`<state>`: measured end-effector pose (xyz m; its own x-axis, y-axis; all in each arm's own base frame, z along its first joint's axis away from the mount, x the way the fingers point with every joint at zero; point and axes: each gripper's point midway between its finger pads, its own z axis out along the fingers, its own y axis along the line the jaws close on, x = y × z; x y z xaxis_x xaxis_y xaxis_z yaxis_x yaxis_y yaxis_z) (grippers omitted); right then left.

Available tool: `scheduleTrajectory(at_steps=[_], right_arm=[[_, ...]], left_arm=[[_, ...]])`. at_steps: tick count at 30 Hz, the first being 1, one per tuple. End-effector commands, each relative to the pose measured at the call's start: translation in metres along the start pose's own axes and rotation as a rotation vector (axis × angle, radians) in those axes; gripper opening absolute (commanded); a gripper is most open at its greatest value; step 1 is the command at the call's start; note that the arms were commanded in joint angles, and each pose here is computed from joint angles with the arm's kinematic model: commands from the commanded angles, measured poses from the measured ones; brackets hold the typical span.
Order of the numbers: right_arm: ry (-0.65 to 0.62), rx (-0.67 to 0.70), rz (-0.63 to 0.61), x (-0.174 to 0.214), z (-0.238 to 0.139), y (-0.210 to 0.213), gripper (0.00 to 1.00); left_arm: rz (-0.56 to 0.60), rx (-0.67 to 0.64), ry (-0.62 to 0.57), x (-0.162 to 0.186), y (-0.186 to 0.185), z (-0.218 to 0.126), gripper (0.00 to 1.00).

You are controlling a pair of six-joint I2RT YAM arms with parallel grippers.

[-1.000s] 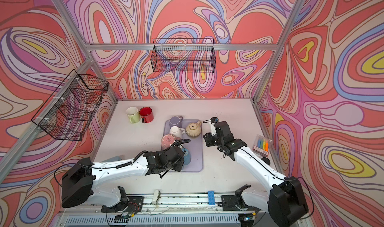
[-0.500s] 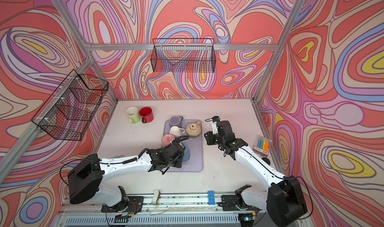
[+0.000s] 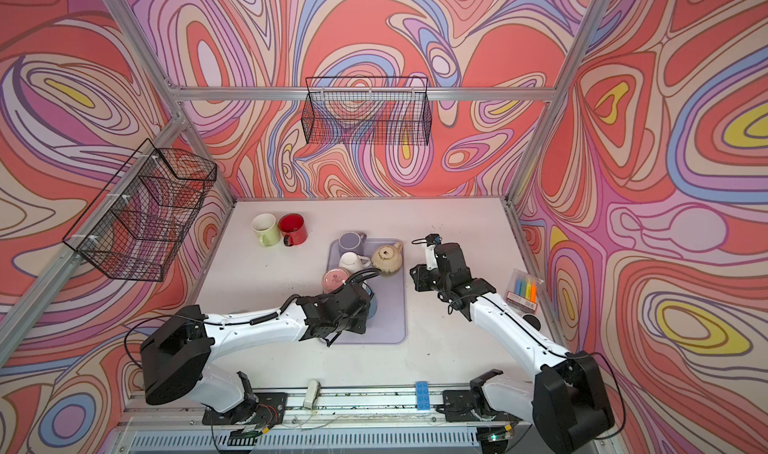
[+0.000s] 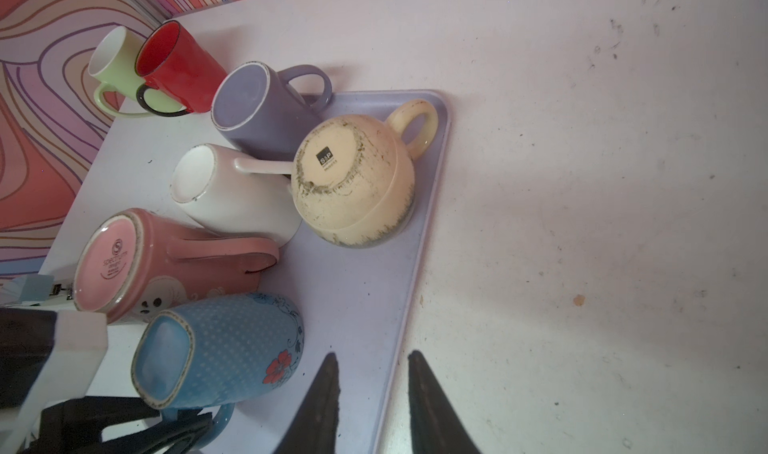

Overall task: Turn the mug right side up
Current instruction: 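Close the left gripper on the blue dotted mug's base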

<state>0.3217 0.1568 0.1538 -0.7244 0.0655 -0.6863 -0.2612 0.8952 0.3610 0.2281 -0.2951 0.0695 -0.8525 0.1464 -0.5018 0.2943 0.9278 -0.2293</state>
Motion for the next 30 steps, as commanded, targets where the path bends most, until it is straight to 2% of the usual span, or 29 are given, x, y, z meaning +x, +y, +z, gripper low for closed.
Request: scheduleTrajectory(at_steps=[1,4,9,14,20,30], right_arm=[[-0.002,0.006,-0.003,0.003,-0.001,-0.004,0.29],[0.003,0.013,-0.004,0.005,-0.003,-0.006,0.29],[0.006,0.021,-0.005,0.007,-0.004,-0.008,0.29],[0.008,0.020,-0.003,0.007,-0.002,-0.008,0.29],[0.009,0.021,0.001,0.008,-0.003,-0.008,0.29],[0.009,0.020,0.008,0.008,-0.003,-0.008,0.28]], left_arm=[[0.025,0.003,-0.015,-0.011,-0.005,0.000,0.04],[0.031,-0.010,-0.008,-0.008,-0.003,0.003,0.10],[0.022,-0.048,-0.007,-0.001,0.008,0.006,0.27],[0.052,-0.092,-0.022,-0.005,0.014,0.002,0.34],[0.097,-0.128,-0.053,-0.015,0.014,-0.006,0.34],[0.122,-0.125,-0.096,-0.023,0.010,-0.011,0.13]])
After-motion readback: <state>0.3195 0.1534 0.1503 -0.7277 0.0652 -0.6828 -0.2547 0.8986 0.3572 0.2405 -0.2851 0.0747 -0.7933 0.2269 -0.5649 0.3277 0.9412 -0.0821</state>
